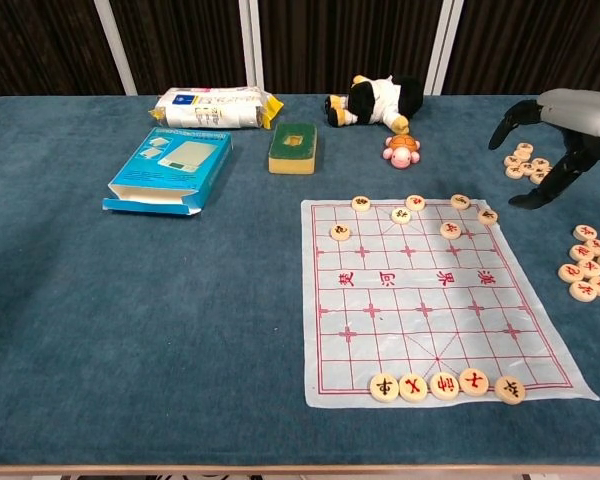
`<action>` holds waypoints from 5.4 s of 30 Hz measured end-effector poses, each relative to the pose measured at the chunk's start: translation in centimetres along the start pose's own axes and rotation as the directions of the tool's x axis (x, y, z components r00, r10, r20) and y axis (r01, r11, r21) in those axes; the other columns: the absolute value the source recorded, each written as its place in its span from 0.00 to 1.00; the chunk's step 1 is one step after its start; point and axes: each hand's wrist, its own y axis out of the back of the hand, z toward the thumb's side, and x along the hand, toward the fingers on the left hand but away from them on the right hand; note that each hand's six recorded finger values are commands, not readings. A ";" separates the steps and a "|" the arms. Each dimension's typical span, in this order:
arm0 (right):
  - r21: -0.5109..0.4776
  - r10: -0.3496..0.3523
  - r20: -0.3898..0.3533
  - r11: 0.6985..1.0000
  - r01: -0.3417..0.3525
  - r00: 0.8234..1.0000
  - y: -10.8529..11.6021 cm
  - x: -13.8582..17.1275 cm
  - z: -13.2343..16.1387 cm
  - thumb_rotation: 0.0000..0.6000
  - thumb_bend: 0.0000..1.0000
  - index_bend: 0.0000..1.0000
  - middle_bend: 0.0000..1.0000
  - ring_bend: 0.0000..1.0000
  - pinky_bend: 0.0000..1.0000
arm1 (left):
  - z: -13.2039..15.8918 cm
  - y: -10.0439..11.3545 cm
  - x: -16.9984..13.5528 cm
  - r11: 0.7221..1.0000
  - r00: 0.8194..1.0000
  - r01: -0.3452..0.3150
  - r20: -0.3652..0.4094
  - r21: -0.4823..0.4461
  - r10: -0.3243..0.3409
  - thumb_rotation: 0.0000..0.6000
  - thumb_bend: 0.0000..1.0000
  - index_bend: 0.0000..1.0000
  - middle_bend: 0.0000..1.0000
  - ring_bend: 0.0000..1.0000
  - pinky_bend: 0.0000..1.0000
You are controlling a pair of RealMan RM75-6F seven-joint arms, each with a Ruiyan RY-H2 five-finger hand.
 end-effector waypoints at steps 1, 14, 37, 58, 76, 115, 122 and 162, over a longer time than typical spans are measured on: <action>0.001 0.002 0.006 1.000 -0.002 1.000 -0.2 -0.2 0.1 1.00 0.31 0.27 0.00 0.00 0.00 | 0.0 0.0 0.0 1.000 1.000 0.000 0.000 0.000 0.000 1.00 0.01 0.00 0.00 0.00 0.05; 0.025 0.011 0.051 1.000 -0.012 0.999 -2.9 -1.9 1.1 1.00 0.31 0.32 0.00 0.00 0.00 | -0.2 0.0 0.2 1.000 1.000 0.000 -0.008 -0.002 0.000 1.00 0.01 0.00 0.00 0.00 0.05; 0.044 0.027 0.064 0.999 -0.030 0.998 -5.9 -3.7 2.0 1.00 0.37 0.40 0.00 0.00 0.00 | -0.2 -0.1 0.3 1.000 1.000 0.005 -0.011 0.002 -0.005 1.00 0.01 0.00 0.00 0.00 0.05; 0.072 0.043 0.083 0.996 -0.049 0.996 -7.3 -4.5 2.7 1.00 0.38 0.44 0.00 0.00 0.00 | -0.2 -0.1 0.3 1.000 1.000 0.005 -0.013 0.000 -0.005 1.00 0.01 0.00 0.00 0.00 0.05; 0.084 0.047 0.088 0.995 -0.055 0.995 -7.4 -5.1 3.1 1.00 0.38 0.46 0.00 0.00 0.00 | -0.2 -0.2 0.3 1.000 1.000 0.007 -0.014 0.007 -0.007 1.00 0.01 0.00 0.00 0.00 0.05; 0.086 0.065 0.092 0.994 -0.073 0.994 -7.7 -5.6 3.7 1.00 0.39 0.50 0.00 0.00 0.00 | -0.2 -0.3 0.3 1.000 1.000 0.003 -0.017 0.015 -0.003 1.00 0.01 0.00 0.00 0.00 0.05; 0.096 0.075 0.089 0.992 -0.083 0.993 -7.4 -5.4 4.4 1.00 0.39 0.50 0.00 0.00 0.00 | -0.1 -0.3 0.3 1.000 1.000 0.009 -0.017 0.015 -0.009 1.00 0.01 0.00 0.00 0.00 0.05; 0.103 0.091 0.105 0.989 -0.102 0.990 -8.3 -5.5 6.6 1.00 0.39 0.46 0.00 0.00 0.00 | -0.3 -0.3 0.4 1.000 1.000 0.015 -0.026 0.008 -0.015 1.00 0.01 0.00 0.00 0.00 0.05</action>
